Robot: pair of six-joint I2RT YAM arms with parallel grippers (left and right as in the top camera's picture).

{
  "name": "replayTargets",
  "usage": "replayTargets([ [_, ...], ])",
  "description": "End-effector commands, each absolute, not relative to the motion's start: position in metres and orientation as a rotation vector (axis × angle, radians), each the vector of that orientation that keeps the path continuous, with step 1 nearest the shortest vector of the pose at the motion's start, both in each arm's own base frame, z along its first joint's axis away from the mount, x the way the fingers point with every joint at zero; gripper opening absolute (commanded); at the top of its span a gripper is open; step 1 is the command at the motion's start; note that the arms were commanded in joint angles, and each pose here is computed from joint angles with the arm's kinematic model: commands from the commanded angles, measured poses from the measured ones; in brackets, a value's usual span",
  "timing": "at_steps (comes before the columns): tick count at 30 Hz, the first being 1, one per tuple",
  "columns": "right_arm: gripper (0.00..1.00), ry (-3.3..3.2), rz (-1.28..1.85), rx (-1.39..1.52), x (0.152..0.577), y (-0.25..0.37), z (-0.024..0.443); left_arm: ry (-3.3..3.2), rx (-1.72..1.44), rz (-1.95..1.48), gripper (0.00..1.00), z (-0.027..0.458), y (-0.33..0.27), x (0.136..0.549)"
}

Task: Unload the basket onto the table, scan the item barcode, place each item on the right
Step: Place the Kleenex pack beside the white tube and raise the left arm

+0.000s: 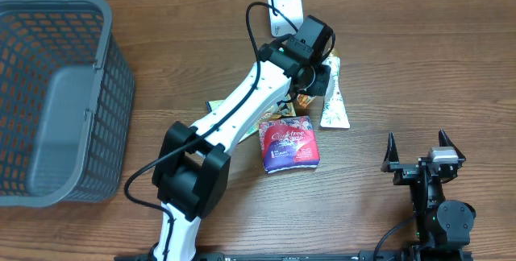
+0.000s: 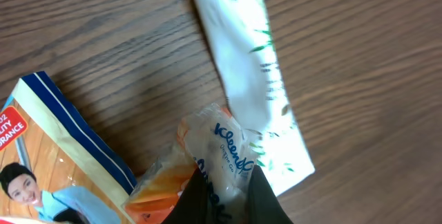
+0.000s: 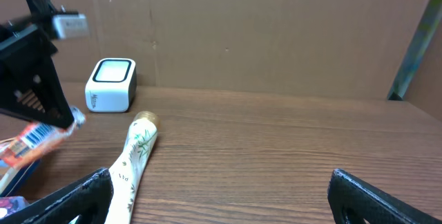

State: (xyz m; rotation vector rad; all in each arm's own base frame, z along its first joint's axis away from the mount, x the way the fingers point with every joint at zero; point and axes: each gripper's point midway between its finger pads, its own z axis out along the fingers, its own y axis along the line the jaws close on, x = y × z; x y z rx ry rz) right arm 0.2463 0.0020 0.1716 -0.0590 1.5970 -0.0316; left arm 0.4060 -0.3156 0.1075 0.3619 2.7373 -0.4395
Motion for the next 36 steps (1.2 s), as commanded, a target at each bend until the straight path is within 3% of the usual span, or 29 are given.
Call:
replayTargets([
  [1, 1.0, 1.594, -0.034, -0.058, 0.246, 0.002, 0.17, 2.722, 0.325, -0.416, 0.08, 0.109, -0.313, 0.412],
  [6, 1.0, 1.594, -0.034, -0.058, 0.246, 0.002, 0.17, 2.721, 0.328, -0.428, 0.23, 0.11, -0.314, 0.412],
  [8, 1.0, 1.594, -0.034, -0.058, 0.246, 0.002, 0.17, 2.723, 0.332, -0.44, 0.36, 0.111, -0.315, 0.411],
  [12, 1.0, 1.594, -0.034, -0.058, 0.246, 0.002, 0.17, 2.717, 0.332, -0.488, 0.45, 0.119, -0.317, 0.411],
  [15, 1.0, 1.594, -0.034, -0.058, 0.246, 0.002, 0.17, 2.698, 0.325, -0.493, 0.5, 0.139, -0.313, 0.417],
  [20, 1.0, 1.594, -0.034, -0.058, 0.246, 0.002, 0.17, 2.652, 0.257, -0.501, 0.58, 0.215, -0.286, 0.421],
  [23, 1.0, 1.594, -0.034, -0.058, 0.246, 0.002, 0.17, 2.601, 0.193, -0.497, 0.86, 0.283, -0.251, 0.409],
  [26, 1.0, 1.594, -0.034, -0.058, 0.246, 0.002, 0.17, 2.564, 0.134, -0.462, 1.0, 0.325, -0.214, 0.393],
  [29, 1.0, 1.594, -0.034, -0.058, 0.246, 0.002, 0.17, 2.509, 0.006, -0.395, 1.0, 0.366, -0.156, 0.37],
  [36, 1.0, 1.594, -0.034, -0.058, 0.246, 0.002, 0.17, 2.426, -0.234, -0.291, 1.0, 0.405, -0.067, 0.331],
])
